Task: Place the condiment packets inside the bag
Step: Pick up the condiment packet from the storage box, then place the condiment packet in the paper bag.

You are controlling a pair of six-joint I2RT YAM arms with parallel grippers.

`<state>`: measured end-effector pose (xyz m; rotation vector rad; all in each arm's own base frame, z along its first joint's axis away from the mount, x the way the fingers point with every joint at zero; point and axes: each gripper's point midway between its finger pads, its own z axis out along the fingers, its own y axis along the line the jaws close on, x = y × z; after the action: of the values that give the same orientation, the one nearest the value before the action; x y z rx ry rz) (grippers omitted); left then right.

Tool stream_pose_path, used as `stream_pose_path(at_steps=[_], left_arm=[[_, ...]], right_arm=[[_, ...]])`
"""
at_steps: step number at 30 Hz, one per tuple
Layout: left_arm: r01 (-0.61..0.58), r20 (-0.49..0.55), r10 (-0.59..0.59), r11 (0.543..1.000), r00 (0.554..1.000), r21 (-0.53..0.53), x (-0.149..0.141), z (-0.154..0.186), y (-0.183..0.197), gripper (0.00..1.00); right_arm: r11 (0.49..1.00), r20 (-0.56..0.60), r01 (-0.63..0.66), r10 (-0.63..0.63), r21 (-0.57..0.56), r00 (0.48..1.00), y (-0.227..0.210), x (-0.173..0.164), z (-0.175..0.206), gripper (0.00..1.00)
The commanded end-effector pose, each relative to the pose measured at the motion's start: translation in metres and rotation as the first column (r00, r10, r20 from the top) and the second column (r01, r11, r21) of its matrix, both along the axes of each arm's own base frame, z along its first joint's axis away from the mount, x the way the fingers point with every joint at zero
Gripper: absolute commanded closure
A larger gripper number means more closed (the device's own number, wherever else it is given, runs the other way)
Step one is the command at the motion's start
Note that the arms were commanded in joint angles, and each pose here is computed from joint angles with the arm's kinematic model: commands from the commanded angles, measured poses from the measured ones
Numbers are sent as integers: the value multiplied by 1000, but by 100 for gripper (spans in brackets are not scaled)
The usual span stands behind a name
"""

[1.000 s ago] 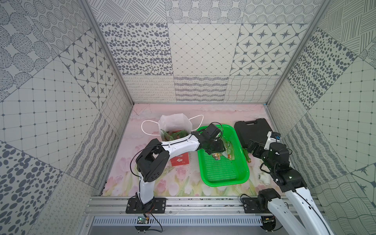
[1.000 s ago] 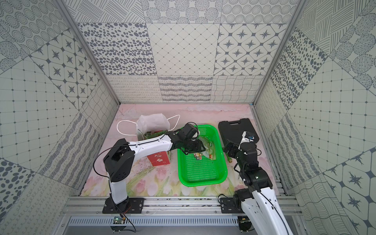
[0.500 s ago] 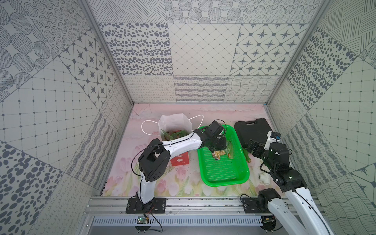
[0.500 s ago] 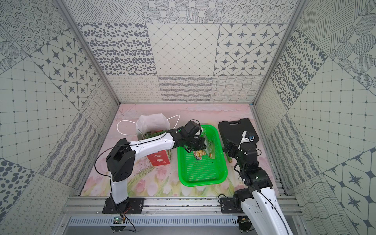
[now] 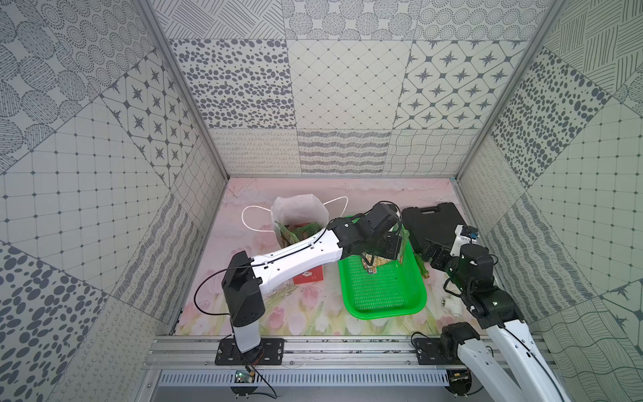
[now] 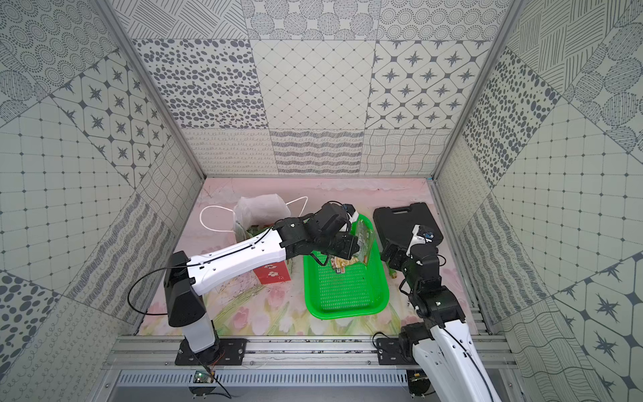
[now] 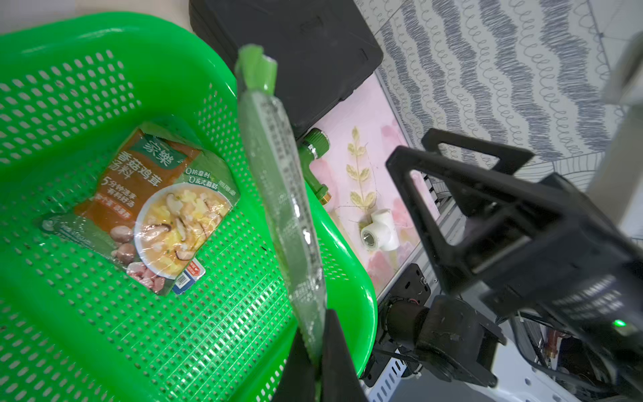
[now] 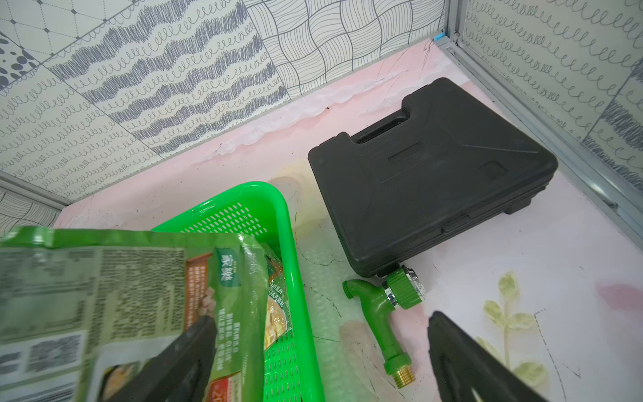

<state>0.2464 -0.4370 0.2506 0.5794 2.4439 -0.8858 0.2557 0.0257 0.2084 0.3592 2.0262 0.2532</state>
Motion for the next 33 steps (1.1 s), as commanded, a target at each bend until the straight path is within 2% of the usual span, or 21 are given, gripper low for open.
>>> stream_pose_path(at_steps=[1,9,20,26,33], left_arm=[[51,109,-53,999,993,14,-18,44,25,100],[58,229,-36,994,973,-90,-45,117,77,100],[-120,397,143,989,906,-84,-51,168,173,100],[-231,485,241,969,841,-82,-51,190,220,100],[-402,579,315,915,752,25,-39,194,268,100]], right_arm=[[1000,32,-1,0,14,999,1,5,5,3],[1000,17,-8,8,11,1000,3,8,1,3],[1000,-5,-19,19,10,1000,5,11,-4,3],[1000,-23,-23,23,9,999,6,12,-9,3],[1000,-29,-27,27,10,999,8,15,-11,3]])
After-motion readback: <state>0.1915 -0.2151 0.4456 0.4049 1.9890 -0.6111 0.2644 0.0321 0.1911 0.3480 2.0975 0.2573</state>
